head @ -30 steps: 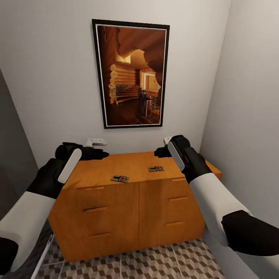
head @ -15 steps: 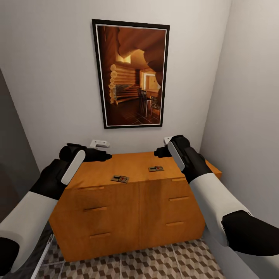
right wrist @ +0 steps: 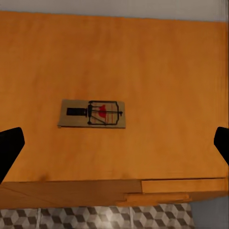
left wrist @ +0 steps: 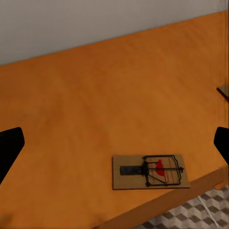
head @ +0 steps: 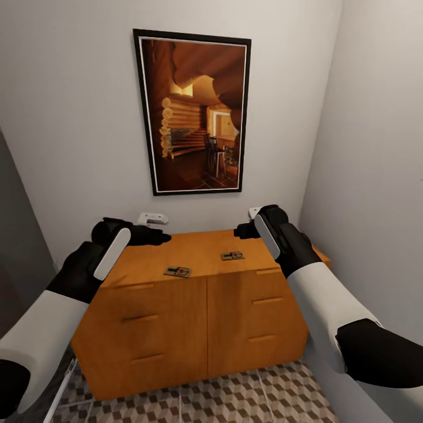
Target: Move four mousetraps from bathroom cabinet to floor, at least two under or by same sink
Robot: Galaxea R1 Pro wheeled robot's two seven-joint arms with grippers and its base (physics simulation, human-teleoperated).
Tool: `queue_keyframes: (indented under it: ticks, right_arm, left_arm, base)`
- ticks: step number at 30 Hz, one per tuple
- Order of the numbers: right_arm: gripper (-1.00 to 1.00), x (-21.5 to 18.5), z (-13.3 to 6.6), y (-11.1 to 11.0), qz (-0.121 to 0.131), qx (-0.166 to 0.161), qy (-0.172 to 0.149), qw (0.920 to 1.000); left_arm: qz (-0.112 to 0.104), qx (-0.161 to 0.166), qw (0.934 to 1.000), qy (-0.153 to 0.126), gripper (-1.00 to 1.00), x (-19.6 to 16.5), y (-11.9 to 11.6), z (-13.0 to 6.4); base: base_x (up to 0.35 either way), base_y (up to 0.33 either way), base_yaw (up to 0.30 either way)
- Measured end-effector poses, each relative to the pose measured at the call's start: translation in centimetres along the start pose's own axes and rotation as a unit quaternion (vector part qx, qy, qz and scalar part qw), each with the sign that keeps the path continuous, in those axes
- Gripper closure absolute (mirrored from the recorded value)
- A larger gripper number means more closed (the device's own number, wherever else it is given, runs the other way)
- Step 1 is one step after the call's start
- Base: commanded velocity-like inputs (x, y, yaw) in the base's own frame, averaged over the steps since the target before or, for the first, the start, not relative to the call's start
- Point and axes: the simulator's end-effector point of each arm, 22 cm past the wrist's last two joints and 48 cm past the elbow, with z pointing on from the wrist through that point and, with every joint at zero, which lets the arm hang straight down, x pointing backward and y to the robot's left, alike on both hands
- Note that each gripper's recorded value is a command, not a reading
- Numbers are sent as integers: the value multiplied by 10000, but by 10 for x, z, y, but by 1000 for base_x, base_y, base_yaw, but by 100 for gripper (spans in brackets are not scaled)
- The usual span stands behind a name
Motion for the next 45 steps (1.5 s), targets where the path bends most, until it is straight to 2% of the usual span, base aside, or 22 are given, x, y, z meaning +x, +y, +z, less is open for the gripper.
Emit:
queue_keyframes:
  ticks: [17,30,45]
  right_arm:
    - [-100,-3,-5,-2,-10,39,-40,10000]
    - [-100,-6,-9,-2,-16,48,-72,10000]
    - [-100,-7,-10,-2,-19,54,-82,10000]
  left_arm:
    - [-227,499,9985,-11,-100,-4,-30,-4]
    - [-227,529,9983,-34,-100,-6,-31,-8]
    - [-241,483,9985,37,-100,-1,-28,-5]
  base:
    - [0,0,-224]
    - [0,0,-216]
    - [67,0,-37]
